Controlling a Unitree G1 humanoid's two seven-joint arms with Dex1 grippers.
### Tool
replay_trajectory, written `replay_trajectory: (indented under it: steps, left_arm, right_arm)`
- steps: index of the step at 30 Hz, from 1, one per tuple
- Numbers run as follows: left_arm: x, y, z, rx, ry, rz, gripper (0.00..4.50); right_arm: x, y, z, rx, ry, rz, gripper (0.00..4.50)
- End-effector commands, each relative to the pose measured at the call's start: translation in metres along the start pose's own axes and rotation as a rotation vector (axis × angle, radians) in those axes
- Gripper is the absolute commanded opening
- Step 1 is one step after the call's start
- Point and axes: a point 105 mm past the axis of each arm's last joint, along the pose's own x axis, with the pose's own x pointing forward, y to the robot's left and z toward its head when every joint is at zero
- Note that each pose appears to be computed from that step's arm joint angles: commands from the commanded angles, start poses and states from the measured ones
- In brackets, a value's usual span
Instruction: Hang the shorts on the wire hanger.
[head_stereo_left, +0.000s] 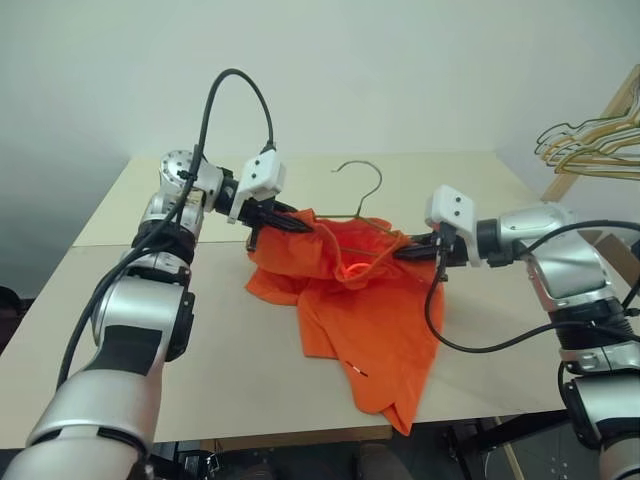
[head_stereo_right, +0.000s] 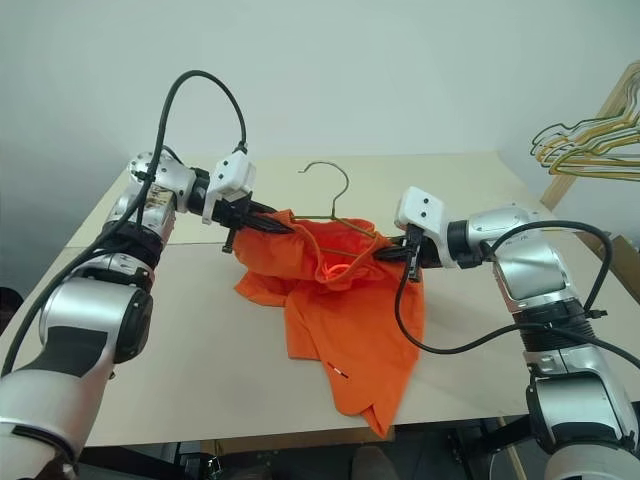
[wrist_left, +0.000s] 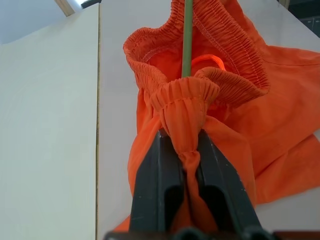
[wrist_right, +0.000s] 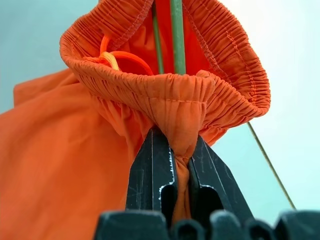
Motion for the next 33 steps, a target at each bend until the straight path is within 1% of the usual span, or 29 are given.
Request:
replay_trajectory:
  steps: [1, 2, 3, 4, 8, 11, 12, 13, 14, 15, 16, 19, 23, 25, 27, 30, 33]
  left_arm:
    - [-0.006, 0.008, 0.011, 0.018, -0.047, 0.052, 0.0]
    - [-0.007, 0.008, 0.012, -0.006, -0.059, 0.05, 0.0]
    - [-0.009, 0.009, 0.013, -0.024, -0.078, 0.047, 0.63]
    - [-0.01, 0.009, 0.014, -0.034, -0.091, 0.044, 0.84]
    - [-0.022, 0.011, 0.016, -0.026, -0.096, 0.074, 2.11]
    - [-0.032, 0.018, 0.016, -0.014, -0.083, 0.15, 3.03]
    - [-0.038, 0.021, 0.018, -0.016, -0.098, 0.173, 3.2]
    - [-0.042, 0.024, 0.021, -0.027, -0.116, 0.195, 3.54]
    - [-0.048, 0.026, 0.025, -0.034, -0.136, 0.214, 3.77]
    - [-0.052, 0.028, 0.027, -0.038, -0.152, 0.229, 4.17]
    - [-0.056, 0.031, 0.03, -0.036, -0.169, 0.254, 4.45]
    - [-0.067, 0.037, 0.039, -0.035, -0.222, 0.319, 4.45]
    - [-0.078, 0.04, 0.049, -0.042, -0.308, 0.351, 4.45]
    - [-0.078, 0.039, 0.051, -0.043, -0.343, 0.351, 4.45]
    - [-0.075, 0.04, 0.051, -0.025, -0.364, 0.393, 4.45]
    - [-0.071, 0.03, 0.048, -0.01, -0.378, 0.378, 4.45]
    - [-0.068, 0.019, 0.047, -0.018, -0.413, 0.382, 4.45]
  right_arm:
    - [-0.012, -0.008, 0.021, -0.045, -0.049, -0.041, 0.04]
    - [-0.013, -0.008, 0.021, -0.043, -0.049, -0.041, 0.04]
    - [-0.014, -0.008, 0.02, -0.039, -0.049, -0.043, 0.0]
    - [-0.014, -0.008, 0.02, -0.037, -0.05, -0.045, 0.0]
    - [-0.026, -0.011, 0.021, 0.002, -0.062, -0.075, 0.0]
    - [-0.038, -0.014, 0.023, 0.033, -0.083, -0.105, 0.0]
    - [-0.045, -0.015, 0.023, 0.053, -0.095, -0.12, 0.0]
    - [-0.05, -0.016, 0.023, 0.063, -0.101, -0.135, 0.0]
    - [-0.055, -0.016, 0.022, 0.065, -0.102, -0.148, 0.0]
    - [-0.058, -0.016, 0.022, 0.066, -0.103, -0.159, 0.0]
    - [-0.062, -0.016, 0.021, 0.073, -0.104, -0.171, 0.0]
    - [-0.071, -0.016, 0.019, 0.111, -0.11, -0.21, 0.0]
    - [-0.082, -0.015, 0.018, 0.151, -0.108, -0.266, 0.0]
    - [-0.09, -0.014, 0.019, 0.175, -0.098, -0.312, 0.0]
    - [-0.098, -0.012, 0.025, 0.223, -0.098, -0.359, 0.0]
    - [-0.104, -0.013, 0.026, 0.318, -0.08, -0.439, 0.0]
    - [-0.114, -0.014, 0.02, 0.429, -0.047, -0.537, 0.0]
